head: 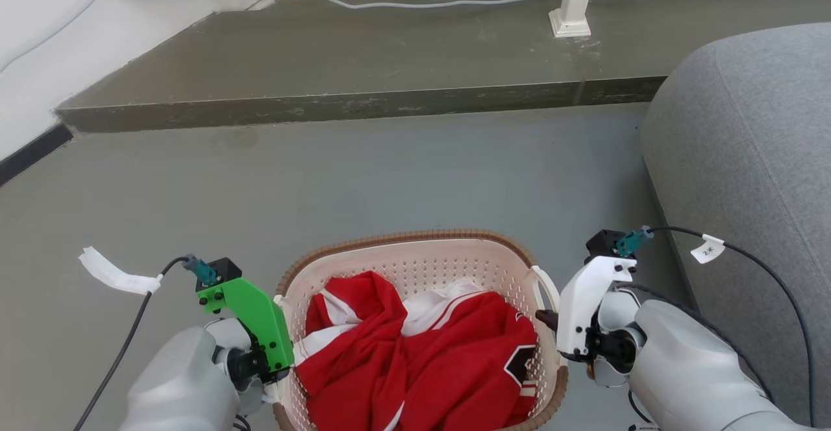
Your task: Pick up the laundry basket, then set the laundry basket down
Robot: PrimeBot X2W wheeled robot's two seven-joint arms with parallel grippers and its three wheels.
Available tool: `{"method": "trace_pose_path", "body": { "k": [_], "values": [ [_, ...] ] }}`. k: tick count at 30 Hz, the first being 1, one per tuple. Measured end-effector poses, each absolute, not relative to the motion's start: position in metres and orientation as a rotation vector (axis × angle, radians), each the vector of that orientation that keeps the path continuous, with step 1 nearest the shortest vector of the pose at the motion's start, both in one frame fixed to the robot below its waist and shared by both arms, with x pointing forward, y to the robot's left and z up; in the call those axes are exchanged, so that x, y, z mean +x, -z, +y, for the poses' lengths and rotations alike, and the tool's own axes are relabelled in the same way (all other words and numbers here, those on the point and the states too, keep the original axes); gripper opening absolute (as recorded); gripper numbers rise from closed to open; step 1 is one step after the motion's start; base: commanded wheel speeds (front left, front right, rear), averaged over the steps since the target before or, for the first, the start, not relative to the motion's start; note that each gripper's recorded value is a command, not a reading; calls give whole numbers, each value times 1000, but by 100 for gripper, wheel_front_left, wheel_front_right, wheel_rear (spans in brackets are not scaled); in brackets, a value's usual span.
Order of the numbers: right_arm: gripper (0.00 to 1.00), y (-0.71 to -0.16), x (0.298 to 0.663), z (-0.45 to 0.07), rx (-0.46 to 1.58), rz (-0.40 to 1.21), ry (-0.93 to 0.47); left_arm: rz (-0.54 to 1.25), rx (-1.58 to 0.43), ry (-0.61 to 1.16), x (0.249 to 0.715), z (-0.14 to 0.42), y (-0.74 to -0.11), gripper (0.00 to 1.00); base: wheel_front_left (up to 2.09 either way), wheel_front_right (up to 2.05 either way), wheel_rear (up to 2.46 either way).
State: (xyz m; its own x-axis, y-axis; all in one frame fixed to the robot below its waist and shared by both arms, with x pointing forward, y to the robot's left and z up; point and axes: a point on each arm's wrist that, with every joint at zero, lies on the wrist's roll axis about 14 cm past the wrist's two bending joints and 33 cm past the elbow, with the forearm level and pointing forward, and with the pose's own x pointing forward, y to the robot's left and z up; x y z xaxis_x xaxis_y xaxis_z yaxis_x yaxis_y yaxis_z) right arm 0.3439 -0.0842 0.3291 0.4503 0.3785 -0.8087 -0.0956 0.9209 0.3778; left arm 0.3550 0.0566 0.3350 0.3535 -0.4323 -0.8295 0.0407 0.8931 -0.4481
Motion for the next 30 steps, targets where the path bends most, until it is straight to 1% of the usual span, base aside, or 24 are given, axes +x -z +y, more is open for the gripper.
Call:
{"method": "trace_pose_path", "body": {
  "k": [13,18,30],
  "values": [
    [0,-326,344,-85,305,1065,-291,1181,-365,324,355,55,-331,0,0,0,0],
    [0,-323,348,-85,306,1057,-289,1166,-360,322,362,55,-329,0,0,0,0],
    [0,-312,375,-87,294,1027,-273,1111,-339,338,393,50,-321,0,0,0,0]
  ]
}}
